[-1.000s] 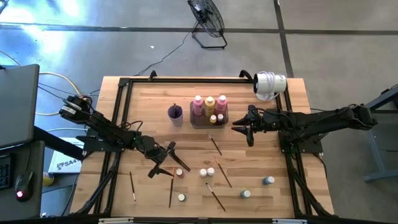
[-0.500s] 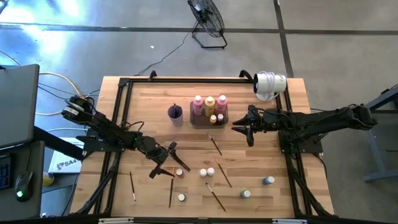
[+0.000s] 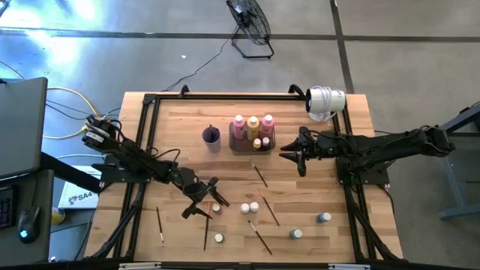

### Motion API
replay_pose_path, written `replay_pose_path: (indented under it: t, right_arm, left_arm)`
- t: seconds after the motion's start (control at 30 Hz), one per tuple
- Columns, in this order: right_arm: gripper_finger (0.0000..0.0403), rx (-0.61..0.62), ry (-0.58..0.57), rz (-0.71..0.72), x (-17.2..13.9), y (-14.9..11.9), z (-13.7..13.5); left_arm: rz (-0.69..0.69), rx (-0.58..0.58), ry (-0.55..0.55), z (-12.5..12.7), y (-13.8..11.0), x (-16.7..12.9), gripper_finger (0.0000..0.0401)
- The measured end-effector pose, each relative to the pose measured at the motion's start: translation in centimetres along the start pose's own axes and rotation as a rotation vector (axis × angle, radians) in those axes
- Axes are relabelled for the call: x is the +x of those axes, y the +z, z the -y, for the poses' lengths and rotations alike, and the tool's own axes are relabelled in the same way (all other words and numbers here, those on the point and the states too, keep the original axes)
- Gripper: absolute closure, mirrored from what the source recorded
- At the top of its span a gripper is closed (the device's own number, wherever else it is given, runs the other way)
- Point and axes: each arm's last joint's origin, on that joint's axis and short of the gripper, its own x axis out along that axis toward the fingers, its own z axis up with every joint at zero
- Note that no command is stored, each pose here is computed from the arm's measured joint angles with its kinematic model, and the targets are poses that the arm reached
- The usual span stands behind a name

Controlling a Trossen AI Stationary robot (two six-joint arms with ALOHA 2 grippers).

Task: Pick & Place Paint Supplies
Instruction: Put the small red paint bottle into the gray bin

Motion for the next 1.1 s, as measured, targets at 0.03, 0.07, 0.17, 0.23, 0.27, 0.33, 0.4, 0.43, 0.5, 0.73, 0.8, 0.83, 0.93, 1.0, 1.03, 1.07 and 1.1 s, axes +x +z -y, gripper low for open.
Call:
replay_pose_path:
  t: [0.03,0.07,0.17,0.23,0.27,0.33,0.4,0.43,0.5,0.73,0.8,0.83,0.93,1.0,1.03,1.07,1.1]
  right_arm:
    - [0.0302,0.000,0.000,0.000,0.00,0.00,0.00]
    - [0.0302,0.000,0.000,0.000,0.00,0.00,0.01]
    - [0.0302,0.000,0.000,0.000,0.00,0.00,0.00]
    - [0.0302,0.000,0.000,0.000,0.00,0.00,0.01]
    - [0.0302,0.000,0.000,0.000,0.00,0.00,0.00]
    - [0.0302,0.000,0.000,0.000,0.00,0.00,0.00]
    - [0.0302,0.000,0.000,0.000,0.00,0.00,0.01]
    - [0.0302,0.000,0.000,0.000,0.00,0.00,0.00]
    - [0.0302,0.000,0.000,0.000,0.00,0.00,0.00]
    - [0.0302,0.005,0.002,-0.001,0.00,0.00,-0.01]
    - [0.0302,0.005,0.002,-0.001,0.00,0.00,-0.01]
    - [0.0302,0.005,0.002,-0.001,0.00,0.00,0.00]
    - [0.0302,0.003,0.002,-0.001,0.00,0.00,0.00]
    - [0.0302,0.001,0.002,0.000,0.00,0.00,0.00]
    - [0.0302,0.001,0.002,0.000,0.00,0.00,0.00]
    - [0.0302,0.000,0.002,0.000,0.00,0.00,-0.01]
    - [0.0302,0.000,0.002,0.000,0.00,0.00,0.00]
  left_arm:
    - [-0.001,-0.010,0.000,0.00,-0.02,0.00,0.0114]
    - [-0.003,-0.023,0.000,0.00,-0.03,0.00,0.0114]
    - [-0.026,-0.036,0.000,0.01,-0.27,-0.01,0.0114]
    - [-0.023,-0.035,0.000,0.01,-0.23,-0.01,0.0114]
    - [-0.022,-0.035,-0.001,0.02,-0.23,0.00,0.0114]
    - [-0.022,-0.034,0.000,0.01,-0.23,-0.01,0.0114]
    - [-0.020,-0.034,0.000,0.01,-0.21,-0.01,0.0114]
    - [-0.019,-0.033,0.000,0.01,-0.20,-0.01,0.0114]
    - [-0.019,-0.032,0.000,0.01,-0.19,-0.01,0.0114]
    - [-0.021,-0.029,0.057,-0.15,-0.20,-0.01,0.0114]
    - [-0.021,-0.029,0.067,-0.18,-0.20,-0.01,0.0114]
    - [-0.022,-0.029,0.067,-0.18,-0.21,-0.01,0.0114]
    - [-0.022,-0.029,0.066,-0.18,-0.21,-0.01,0.0114]
    - [-0.022,-0.029,0.066,-0.18,-0.21,-0.01,0.0114]
    - [-0.022,-0.029,0.066,-0.18,-0.21,-0.01,0.0114]
    - [-0.022,-0.029,0.066,-0.17,-0.21,-0.01,0.0114]
    - [-0.023,-0.029,0.066,-0.17,-0.22,-0.01,0.0115]
